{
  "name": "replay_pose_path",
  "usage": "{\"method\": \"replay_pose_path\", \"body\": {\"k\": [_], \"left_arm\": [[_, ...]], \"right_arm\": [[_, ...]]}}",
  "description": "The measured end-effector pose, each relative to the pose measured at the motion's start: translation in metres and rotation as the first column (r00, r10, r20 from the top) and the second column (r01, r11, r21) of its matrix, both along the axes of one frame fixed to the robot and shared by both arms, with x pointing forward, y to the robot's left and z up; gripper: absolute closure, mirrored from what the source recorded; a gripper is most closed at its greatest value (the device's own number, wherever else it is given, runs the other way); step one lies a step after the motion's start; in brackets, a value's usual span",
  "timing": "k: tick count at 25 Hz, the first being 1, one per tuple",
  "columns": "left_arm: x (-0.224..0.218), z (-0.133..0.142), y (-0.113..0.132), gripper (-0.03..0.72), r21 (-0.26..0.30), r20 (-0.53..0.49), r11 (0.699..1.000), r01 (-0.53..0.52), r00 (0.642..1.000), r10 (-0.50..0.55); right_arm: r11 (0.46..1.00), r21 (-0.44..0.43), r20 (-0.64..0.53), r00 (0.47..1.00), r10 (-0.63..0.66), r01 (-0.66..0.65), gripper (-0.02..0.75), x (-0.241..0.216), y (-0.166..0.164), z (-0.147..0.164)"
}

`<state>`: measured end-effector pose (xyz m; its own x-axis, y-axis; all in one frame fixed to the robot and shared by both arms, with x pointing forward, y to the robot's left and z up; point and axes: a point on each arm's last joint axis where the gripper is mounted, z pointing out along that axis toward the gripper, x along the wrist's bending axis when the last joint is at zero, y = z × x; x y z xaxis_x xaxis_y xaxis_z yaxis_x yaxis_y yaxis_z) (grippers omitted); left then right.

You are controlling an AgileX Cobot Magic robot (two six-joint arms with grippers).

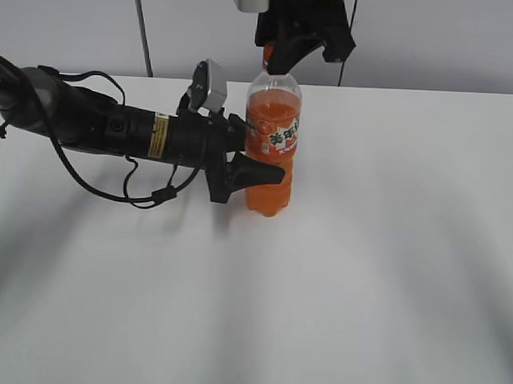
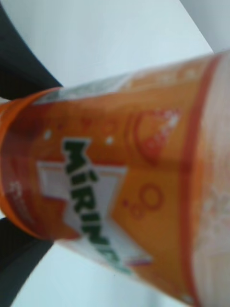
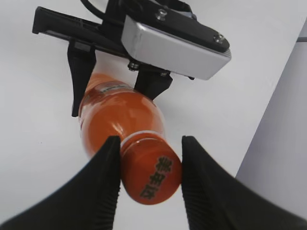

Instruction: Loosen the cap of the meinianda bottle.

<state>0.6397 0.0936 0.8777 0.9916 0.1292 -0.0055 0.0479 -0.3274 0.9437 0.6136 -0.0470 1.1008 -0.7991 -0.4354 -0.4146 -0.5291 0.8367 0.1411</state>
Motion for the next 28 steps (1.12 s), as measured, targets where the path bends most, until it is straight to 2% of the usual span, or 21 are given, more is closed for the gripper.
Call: {"method": "replay_pose_path", "body": {"k": [28], "left_arm": [[0.0006,0.0001,0.0013,0.283,0.002,-0.007,1.0,-0.004,1.0,0.004]], "right_arm": [[1.0,0.018,0.013,1.0,0.016,-0.016,0.456,0.0021,0.0029,0.0034]]}}
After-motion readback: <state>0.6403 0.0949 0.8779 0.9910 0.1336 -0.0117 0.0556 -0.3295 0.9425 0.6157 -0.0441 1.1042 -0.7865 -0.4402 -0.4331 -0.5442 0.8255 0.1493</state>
